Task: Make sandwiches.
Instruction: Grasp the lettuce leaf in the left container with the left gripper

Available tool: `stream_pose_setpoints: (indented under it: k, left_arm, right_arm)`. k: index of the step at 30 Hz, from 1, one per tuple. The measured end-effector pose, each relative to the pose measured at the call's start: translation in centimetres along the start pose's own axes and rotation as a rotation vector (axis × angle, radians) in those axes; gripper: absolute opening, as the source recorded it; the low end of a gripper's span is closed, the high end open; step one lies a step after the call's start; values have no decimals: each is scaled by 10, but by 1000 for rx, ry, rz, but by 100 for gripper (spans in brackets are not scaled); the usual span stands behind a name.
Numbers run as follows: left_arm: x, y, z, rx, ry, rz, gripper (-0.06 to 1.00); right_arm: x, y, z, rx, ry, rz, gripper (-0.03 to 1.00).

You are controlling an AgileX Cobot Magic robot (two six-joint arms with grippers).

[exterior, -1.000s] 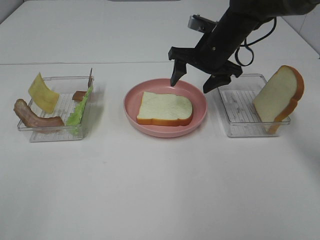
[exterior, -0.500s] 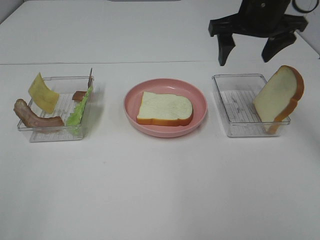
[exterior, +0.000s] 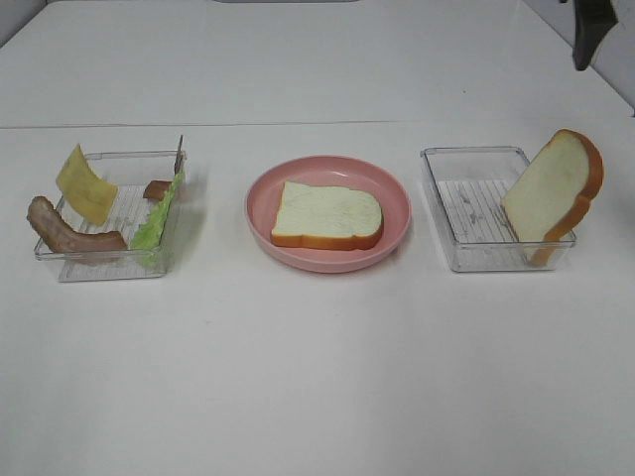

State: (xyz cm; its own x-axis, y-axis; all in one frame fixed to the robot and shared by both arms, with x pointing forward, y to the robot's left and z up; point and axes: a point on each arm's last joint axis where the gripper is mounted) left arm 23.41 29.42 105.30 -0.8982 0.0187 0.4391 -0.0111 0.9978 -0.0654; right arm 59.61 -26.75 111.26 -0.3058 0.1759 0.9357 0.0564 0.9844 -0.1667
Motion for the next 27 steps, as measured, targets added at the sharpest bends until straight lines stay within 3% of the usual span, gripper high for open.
stream_pose_setpoints:
  k: [5,7,11,13,14,19,27]
  left_arm:
    - [0,0,0,0,0,0,99]
    - [0,0,0,0,0,0,99]
    - [0,0,0,0,0,0,99]
    - [0,0,0,0,0,0,99]
    - [0,0,0,0,0,0,99]
    - [0,0,0,0,0,0,99]
    - [0,0,0,0,0,0,99]
  right_arm:
    - [16,-11,6,-8,-26,-32,84]
    - [34,-11,33,-6,-30,-106,84]
    - [41,-13,52,-10,-22,-125,84]
    - [52,-20,96,-17,-49,-135,84]
    - [52,-20,96,-17,-49,-135,84]
    - [67,-32,171,-32,-144,-148,84]
    - [79,-43,247,-53,-304,-165,84]
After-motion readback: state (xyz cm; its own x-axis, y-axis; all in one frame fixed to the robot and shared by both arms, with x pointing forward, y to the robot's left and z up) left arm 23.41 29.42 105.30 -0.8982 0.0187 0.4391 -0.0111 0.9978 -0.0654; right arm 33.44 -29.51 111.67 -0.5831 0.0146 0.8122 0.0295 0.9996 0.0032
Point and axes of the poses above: a point on each arm's last joint axis where the gripper is mounted, x pointing back along that axis away from the gripper, y along the wrist's bending axis when the last joint is at zero, z = x × y, and after that the axes turned 1 degree about x, right-handed
